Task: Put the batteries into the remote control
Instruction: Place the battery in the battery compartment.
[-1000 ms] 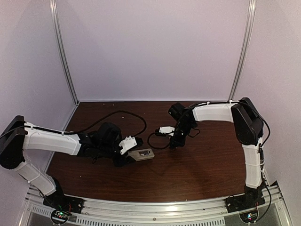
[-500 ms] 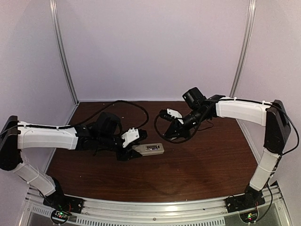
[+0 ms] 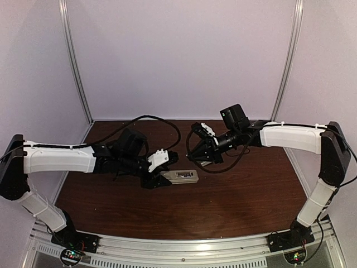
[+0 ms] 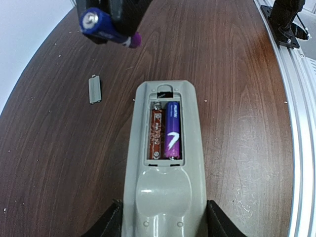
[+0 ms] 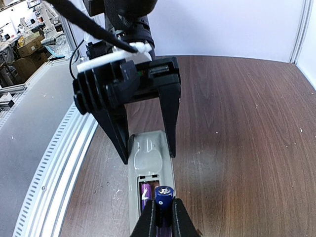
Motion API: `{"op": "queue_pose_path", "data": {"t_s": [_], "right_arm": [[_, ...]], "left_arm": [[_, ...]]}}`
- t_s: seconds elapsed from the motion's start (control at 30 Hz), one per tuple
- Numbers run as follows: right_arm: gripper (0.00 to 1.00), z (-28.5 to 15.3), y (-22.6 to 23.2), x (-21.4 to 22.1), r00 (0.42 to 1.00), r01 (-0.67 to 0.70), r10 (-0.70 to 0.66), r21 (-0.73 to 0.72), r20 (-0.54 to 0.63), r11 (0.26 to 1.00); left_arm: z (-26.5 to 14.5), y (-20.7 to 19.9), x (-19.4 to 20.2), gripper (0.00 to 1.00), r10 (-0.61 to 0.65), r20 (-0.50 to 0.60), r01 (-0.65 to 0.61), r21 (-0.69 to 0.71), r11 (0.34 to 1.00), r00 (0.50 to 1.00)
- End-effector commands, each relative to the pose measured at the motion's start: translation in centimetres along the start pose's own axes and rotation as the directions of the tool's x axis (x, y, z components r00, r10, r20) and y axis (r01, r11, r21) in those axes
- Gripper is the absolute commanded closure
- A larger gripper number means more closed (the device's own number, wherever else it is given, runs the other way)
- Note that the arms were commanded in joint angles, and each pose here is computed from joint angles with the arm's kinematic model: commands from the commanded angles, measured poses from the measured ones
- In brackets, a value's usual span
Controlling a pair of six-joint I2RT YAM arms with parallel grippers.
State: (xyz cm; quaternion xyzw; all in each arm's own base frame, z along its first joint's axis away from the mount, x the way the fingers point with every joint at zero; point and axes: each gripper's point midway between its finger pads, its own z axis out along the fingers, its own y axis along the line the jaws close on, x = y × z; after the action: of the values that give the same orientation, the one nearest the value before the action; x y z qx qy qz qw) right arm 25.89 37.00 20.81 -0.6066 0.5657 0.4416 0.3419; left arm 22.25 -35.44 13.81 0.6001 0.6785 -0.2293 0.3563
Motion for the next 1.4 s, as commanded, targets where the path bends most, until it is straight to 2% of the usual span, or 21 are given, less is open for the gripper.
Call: {"op": "queue_pose_path", "data": {"t_s": [0.0, 0.33, 0.63, 1.23, 1.37], "right_arm": [[1.00, 0.6, 1.1, -2.0, 0.996, 0.043, -0.040, -0.046, 0.075, 0.998], [1.00, 2.5, 1.8, -0.2, 0.999, 0.031, -0.027, -0.100, 0.038, 0.995], [1.00, 3.3, 1.8, 2.6, 0.998, 0.019, -0.025, -0.102, -0.059, 0.995], [1.00, 4.3, 1.5, 4.3, 0.988, 0.057, -0.071, -0.107, -0.134, 0.993], [0.86, 4.1, 1.5, 4.1, 0.988, 0.060, -0.074, -0.101, -0.138, 0.993]], "left_arm": [[-0.3, 0.5, -1.6, 1.00, 0.022, 0.040, -0.022, 0.001, 1.000, 0.999], [-0.6, 0.7, -2.9, 1.00, 0.033, 0.071, -0.033, 0.004, 0.999, 0.997], [-0.9, 0.8, -3.3, 1.00, 0.035, 0.079, -0.035, -0.005, 0.999, 0.996], [-1.1, 0.8, -3.6, 1.00, 0.045, 0.089, -0.045, -0.004, 0.999, 0.995], [-1.0, 0.8, -3.5, 1.00, 0.045, 0.087, -0.045, -0.003, 0.999, 0.995]]}}
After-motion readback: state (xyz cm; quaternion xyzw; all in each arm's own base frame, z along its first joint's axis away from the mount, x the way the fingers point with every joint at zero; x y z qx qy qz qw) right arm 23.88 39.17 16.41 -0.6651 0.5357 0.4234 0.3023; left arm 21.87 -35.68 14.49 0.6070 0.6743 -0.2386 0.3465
